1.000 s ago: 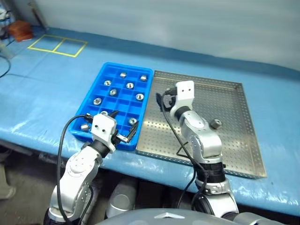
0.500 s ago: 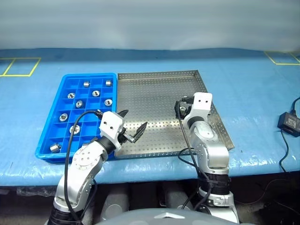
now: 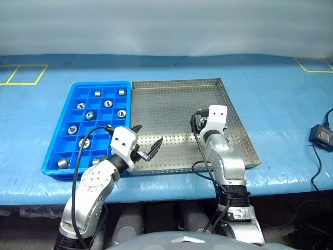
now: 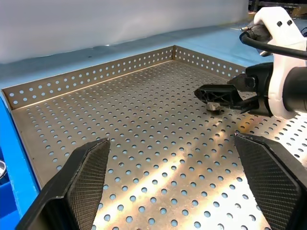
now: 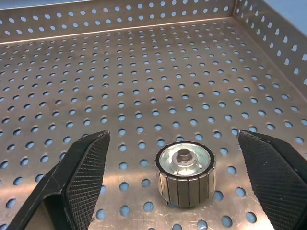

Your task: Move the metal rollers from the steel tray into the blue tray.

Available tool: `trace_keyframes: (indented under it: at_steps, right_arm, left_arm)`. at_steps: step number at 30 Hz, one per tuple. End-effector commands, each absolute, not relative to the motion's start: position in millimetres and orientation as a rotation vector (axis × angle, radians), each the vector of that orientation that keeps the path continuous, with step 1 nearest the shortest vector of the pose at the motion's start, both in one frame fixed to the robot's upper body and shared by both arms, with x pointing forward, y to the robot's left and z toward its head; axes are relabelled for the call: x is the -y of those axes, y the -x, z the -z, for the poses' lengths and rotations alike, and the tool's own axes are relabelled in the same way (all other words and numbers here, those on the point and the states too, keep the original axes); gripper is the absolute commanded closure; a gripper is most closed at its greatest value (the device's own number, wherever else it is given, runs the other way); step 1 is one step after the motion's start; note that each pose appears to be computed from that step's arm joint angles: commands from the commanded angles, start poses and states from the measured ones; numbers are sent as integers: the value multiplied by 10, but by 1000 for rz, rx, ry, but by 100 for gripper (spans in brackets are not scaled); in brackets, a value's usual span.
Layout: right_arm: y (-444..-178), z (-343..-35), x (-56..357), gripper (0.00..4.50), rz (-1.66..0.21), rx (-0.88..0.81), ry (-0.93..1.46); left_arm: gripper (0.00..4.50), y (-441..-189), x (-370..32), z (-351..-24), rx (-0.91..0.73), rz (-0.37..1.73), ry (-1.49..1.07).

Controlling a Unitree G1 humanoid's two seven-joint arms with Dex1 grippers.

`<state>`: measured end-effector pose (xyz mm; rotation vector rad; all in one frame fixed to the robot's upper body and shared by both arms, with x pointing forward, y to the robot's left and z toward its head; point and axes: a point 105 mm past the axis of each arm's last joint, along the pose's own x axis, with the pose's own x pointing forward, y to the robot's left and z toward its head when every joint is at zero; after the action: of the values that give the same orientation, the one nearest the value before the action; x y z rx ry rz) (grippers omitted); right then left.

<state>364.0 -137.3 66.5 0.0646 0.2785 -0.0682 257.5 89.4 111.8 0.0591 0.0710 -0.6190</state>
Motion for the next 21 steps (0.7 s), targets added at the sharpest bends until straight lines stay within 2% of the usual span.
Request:
trace_keyframes:
  at_steps: [1,5,8,15,18,21]
  right_arm:
    - [-3700,-650,1418,2,82,-267,-70]
    - [-3711,-520,1443,2,92,-293,-89]
    - [-3700,-454,1465,58,96,-299,-82]
    - [-3659,-404,1457,279,79,-303,-78]
    - [-3696,-527,1408,279,52,-271,-85]
    - [-3789,-801,1238,279,-34,-200,-93]
  left_arm:
    - [0,-2552,-849,-1213,-31,634,-54]
    - [0,-2551,-850,-1203,-33,632,-51]
    - [0,-2553,-848,-1201,-33,632,-49]
    - [0,-2542,-844,-1177,-40,632,-50]
    - [0,-2540,-860,-1182,-36,619,-47]
    - [0,-2538,-877,-1192,-28,599,-49]
